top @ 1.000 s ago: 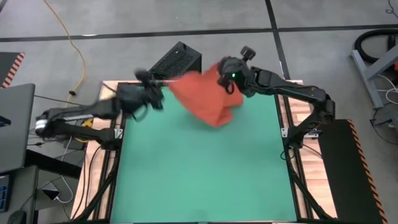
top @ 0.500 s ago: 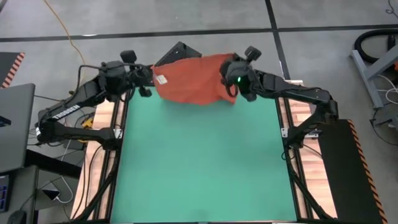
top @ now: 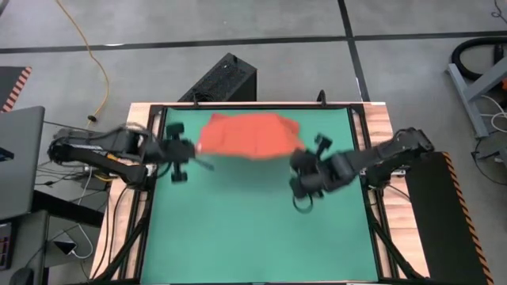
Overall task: Roll towel
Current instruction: Fold the orange towel
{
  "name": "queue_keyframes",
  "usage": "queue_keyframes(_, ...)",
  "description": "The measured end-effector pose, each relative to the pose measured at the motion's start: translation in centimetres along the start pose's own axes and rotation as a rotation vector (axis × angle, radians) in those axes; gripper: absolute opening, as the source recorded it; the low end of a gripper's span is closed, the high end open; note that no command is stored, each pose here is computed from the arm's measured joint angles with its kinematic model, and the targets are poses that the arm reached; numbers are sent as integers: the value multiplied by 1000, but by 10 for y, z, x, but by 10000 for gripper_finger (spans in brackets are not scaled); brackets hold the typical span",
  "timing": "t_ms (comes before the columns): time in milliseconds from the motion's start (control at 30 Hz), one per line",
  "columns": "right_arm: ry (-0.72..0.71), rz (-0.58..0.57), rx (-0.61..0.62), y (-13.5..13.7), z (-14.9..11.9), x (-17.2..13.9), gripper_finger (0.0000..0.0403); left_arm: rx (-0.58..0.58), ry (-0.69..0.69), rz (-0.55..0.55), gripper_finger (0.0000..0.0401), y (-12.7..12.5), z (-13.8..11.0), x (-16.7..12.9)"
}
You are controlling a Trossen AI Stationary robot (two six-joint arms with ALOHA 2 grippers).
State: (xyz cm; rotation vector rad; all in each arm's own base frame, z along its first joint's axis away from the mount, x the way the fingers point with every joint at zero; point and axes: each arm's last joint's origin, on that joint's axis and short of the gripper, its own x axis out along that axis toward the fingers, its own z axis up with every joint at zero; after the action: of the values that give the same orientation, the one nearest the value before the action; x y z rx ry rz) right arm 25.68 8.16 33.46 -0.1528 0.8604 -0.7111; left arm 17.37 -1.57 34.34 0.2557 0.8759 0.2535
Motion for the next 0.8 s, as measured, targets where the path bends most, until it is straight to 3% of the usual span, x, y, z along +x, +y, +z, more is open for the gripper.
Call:
queue_keyframes(200, -13, 326, 94, 53, -37, -35, 0, -94, 50, -228, 0, -63, -16, 2)
queue_keyframes(400, -54, 502, 107, 73, -59, -72, 0, -125, 134, -321, 0, -117, -27, -3)
queue_keyframes(600, -25, 532, 106, 75, -63, -76, 1, -81, 167, -287, 0, -139, -33, 2)
queue_keyframes(800, 10, 391, 22, 60, -50, -48, 2, 29, 102, -64, 0, -122, -29, 13)
